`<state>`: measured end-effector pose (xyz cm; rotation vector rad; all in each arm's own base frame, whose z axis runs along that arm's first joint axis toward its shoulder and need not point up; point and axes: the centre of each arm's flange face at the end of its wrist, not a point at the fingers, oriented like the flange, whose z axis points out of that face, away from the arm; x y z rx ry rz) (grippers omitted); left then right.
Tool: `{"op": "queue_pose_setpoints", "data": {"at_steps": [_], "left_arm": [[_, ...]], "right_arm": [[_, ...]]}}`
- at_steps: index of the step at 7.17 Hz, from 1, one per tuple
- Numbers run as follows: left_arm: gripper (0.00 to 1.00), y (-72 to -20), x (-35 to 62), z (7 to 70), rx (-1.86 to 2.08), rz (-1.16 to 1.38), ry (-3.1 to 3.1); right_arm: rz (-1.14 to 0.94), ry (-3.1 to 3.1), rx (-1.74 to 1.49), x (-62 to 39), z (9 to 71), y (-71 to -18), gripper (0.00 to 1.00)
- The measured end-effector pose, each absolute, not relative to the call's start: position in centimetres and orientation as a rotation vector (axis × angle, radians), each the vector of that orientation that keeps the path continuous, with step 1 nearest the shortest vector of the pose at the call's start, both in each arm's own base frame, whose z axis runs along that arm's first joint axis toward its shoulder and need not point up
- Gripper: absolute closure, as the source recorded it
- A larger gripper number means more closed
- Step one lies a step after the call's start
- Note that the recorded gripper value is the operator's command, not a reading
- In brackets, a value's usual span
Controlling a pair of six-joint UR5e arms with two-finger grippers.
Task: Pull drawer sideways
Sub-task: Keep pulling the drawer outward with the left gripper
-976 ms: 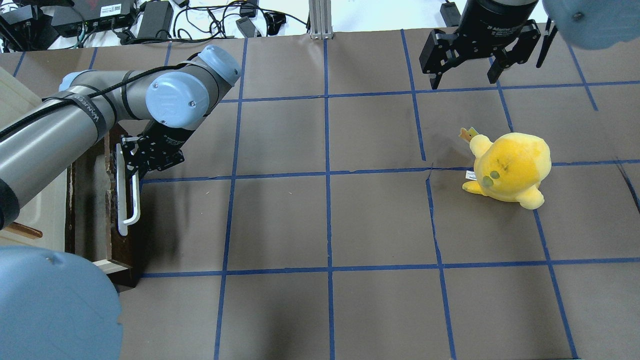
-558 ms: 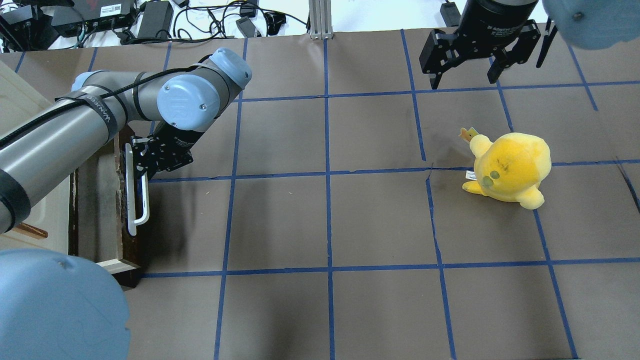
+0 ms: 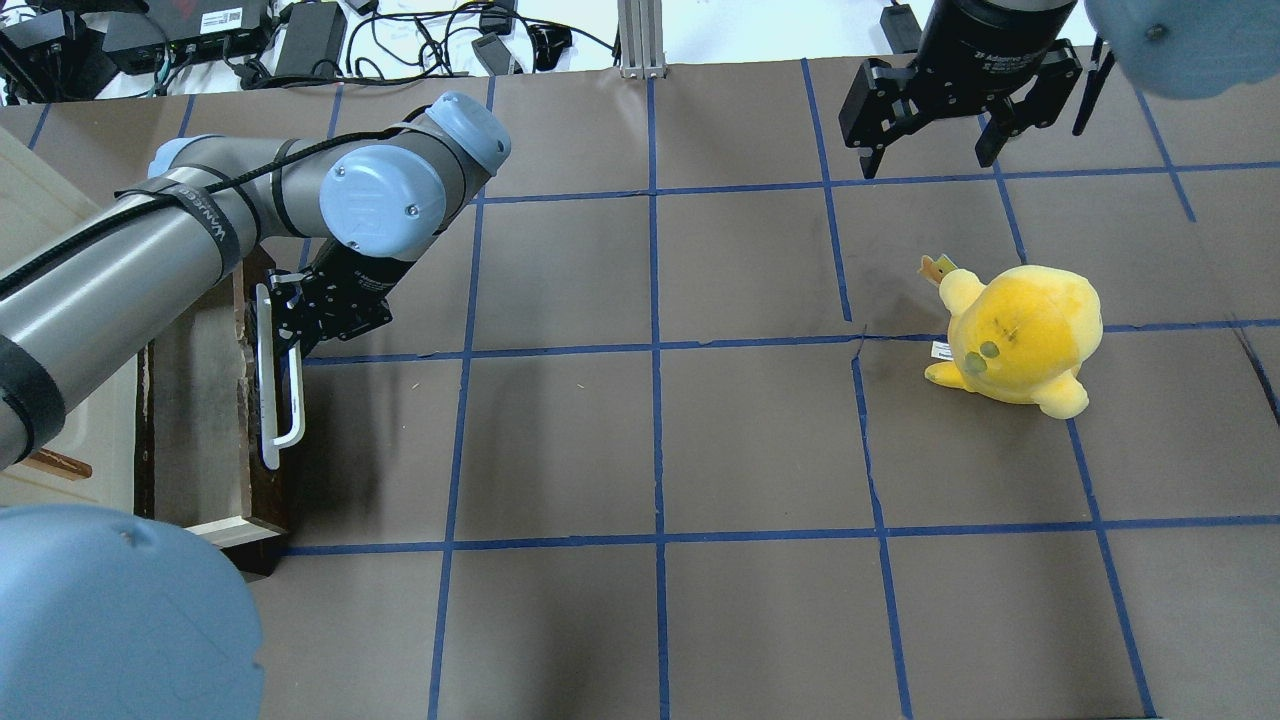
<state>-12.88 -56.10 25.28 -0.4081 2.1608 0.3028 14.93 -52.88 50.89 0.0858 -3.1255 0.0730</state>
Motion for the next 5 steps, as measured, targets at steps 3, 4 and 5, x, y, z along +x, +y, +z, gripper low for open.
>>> {"op": "queue_pose_setpoints", "data": {"at_steps": [3,4,5], "left_arm": [[0.82,-56.19,-13.54,25.62,-0.411,0.323,2.173],[0.82,-56.35,-13.62,25.6,-0.414,0.324,2.175],[0.82,-56.64,-13.69,25.6,-0.417,0.322,2.176]], "right_arm": [[0.073,-3.126,0.086,14.93,50.9,-52.88,0.0],[0.073,-3.126,0.086,14.93,50.9,-52.88,0.0],[0.073,-3.125,0.086,14.93,50.89,-52.88,0.0]]}}
